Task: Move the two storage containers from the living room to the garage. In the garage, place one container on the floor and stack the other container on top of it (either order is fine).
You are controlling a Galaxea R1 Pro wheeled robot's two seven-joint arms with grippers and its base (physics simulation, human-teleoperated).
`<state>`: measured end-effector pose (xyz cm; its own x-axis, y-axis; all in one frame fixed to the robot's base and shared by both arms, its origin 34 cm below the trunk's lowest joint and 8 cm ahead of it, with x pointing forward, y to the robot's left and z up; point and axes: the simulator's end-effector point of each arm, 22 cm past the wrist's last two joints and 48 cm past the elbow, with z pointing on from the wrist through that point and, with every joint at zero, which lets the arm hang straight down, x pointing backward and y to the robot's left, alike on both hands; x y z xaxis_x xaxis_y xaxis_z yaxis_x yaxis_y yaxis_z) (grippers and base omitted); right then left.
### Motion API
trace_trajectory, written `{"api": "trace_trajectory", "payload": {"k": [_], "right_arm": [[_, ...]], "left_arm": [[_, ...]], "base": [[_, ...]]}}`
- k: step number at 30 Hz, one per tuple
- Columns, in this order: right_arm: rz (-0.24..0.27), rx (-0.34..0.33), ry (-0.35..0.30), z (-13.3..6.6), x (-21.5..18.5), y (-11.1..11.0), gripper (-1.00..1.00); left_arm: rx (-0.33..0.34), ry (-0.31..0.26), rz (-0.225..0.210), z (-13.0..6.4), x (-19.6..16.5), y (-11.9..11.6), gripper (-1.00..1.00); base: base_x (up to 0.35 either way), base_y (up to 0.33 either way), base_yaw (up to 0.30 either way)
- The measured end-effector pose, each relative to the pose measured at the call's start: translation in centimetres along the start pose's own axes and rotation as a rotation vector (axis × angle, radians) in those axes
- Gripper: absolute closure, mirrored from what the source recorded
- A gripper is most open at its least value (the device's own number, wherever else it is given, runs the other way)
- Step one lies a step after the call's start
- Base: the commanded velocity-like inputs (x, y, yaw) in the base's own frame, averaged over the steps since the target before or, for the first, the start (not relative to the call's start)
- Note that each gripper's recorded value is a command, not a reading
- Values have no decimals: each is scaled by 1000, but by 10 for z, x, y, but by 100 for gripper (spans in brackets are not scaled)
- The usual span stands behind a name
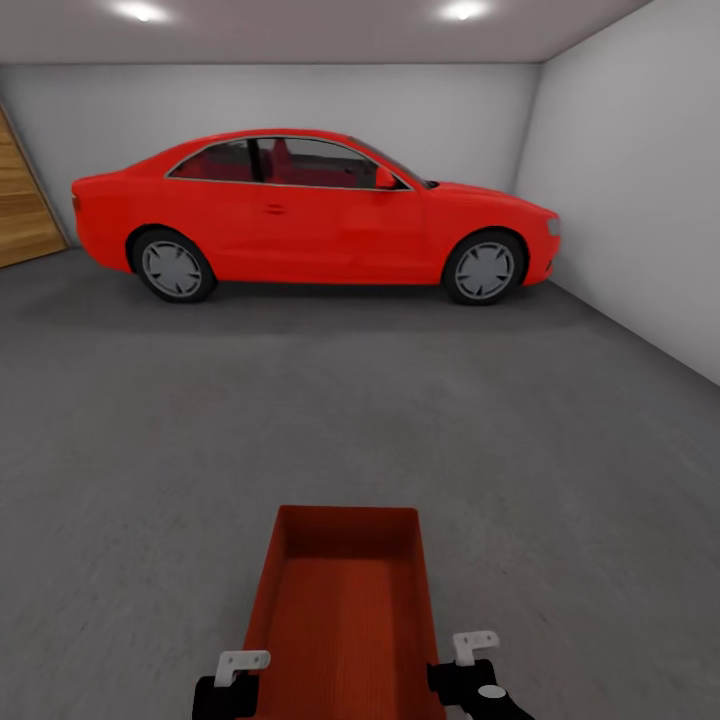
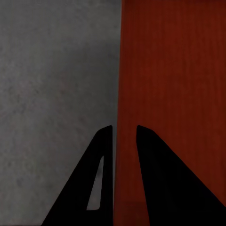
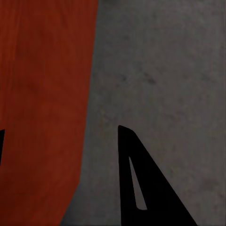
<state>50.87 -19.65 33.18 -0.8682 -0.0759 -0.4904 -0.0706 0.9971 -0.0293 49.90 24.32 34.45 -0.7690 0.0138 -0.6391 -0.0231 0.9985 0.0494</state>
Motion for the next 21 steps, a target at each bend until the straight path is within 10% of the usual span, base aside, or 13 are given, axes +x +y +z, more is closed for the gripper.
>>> {"api": "trace_trajectory", "payload": {"k": [21], "right_arm": [[0, 0, 1, 0, 0, 0, 100]], "left_arm": [[0, 1, 0, 0, 0, 0, 100]], "base": [[295, 0, -146]]}}
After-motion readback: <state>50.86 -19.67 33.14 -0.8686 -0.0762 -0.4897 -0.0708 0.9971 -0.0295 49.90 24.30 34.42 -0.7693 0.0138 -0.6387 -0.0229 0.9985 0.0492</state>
